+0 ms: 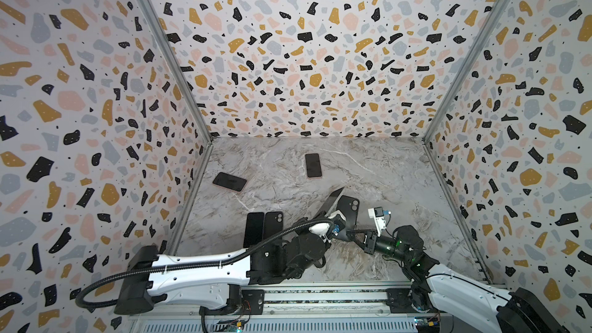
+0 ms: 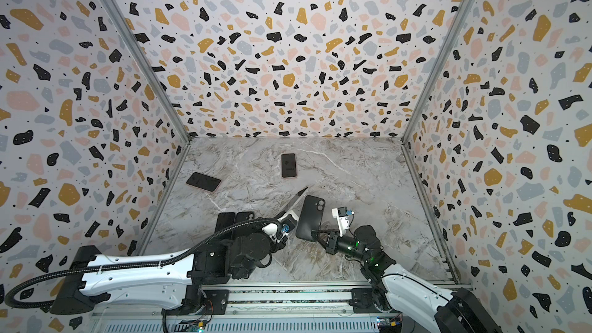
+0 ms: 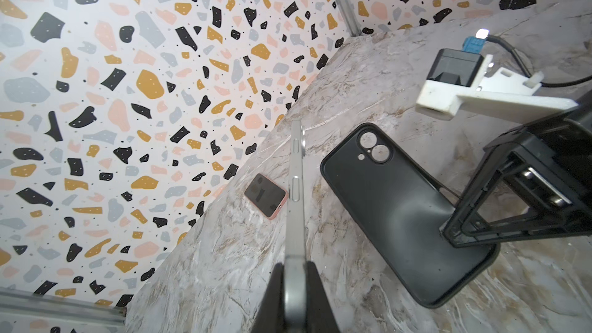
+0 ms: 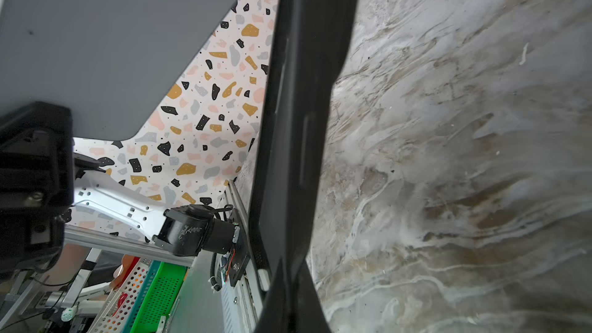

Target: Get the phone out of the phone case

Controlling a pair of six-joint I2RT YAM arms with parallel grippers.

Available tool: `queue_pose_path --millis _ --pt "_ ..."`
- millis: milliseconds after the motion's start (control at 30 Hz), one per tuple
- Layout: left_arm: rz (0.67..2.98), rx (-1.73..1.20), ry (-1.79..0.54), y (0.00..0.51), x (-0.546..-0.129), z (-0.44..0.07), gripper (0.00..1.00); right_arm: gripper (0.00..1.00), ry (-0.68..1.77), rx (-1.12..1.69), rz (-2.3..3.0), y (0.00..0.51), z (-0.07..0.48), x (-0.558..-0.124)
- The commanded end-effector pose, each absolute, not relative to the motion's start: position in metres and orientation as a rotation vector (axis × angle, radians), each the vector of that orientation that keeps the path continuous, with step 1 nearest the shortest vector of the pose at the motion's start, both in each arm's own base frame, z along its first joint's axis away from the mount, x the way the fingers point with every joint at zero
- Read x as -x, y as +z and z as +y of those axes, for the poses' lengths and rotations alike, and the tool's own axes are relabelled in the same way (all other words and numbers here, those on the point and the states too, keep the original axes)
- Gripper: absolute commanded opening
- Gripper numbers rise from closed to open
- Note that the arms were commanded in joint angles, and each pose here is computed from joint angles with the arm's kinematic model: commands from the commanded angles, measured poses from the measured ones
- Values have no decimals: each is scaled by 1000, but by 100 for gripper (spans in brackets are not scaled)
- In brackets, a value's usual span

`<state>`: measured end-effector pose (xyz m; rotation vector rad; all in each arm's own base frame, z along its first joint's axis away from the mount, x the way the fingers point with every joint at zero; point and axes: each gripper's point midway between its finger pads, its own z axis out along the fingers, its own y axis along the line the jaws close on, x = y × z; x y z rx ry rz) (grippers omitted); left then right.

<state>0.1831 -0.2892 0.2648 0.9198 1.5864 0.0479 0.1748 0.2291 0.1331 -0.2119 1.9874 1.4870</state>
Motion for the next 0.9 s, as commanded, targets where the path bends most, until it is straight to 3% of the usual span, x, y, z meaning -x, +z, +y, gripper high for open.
queue_pose_path --millis 0,367,867 --pt "1616 -791 92 269 -189 -268 0 0 1500 217 1962 140 229 -177" --pt "1742 -810 391 200 -199 -247 0 0 1524 250 2071 130 240 -178" --pt "1804 -1115 636 105 -202 -251 0 0 1575 318 2189 113 272 -185"
